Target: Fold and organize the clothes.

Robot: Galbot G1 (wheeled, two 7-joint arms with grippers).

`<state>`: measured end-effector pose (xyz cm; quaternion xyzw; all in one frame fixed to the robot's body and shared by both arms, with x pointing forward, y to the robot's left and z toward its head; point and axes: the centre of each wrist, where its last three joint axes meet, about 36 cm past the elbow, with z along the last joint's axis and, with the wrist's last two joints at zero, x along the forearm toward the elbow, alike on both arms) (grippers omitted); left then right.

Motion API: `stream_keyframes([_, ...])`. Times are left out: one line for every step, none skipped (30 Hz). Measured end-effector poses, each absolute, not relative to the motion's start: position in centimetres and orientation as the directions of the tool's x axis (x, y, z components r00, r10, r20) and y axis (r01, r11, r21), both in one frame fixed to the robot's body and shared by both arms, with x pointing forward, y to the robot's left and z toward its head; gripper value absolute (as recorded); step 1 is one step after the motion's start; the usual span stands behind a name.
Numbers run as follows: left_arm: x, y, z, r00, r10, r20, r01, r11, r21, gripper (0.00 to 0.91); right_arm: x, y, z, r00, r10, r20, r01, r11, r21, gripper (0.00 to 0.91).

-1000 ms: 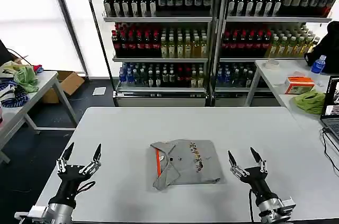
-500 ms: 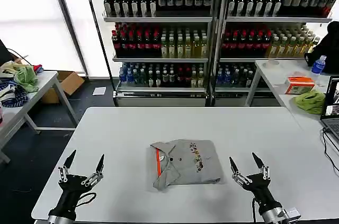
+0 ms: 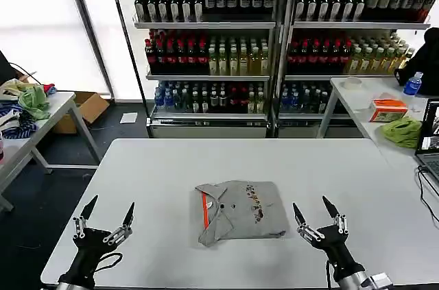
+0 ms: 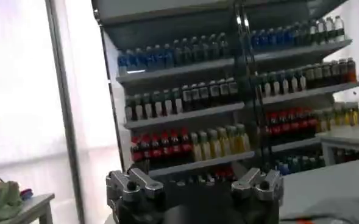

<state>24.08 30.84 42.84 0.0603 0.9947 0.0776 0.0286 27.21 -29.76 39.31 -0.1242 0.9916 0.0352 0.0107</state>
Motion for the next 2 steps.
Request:
stream_keyframes([24.0,30.78,42.89,-0.991,0.126,-0.047,0.117,0.981,0.156,0.907,27.15,-29.76,39.39,-0.968,-0.247,-0.033,-0.249,0.966,0.068,0.907])
stream_keyframes([23.94,30.7,42.96,-0.991,0.129,-0.047,0.12,0.981,0.153,0.907,27.08,-29.79,39.43,-0.967,-0.251,-0.035,-0.252,0.965,0.069,0.907])
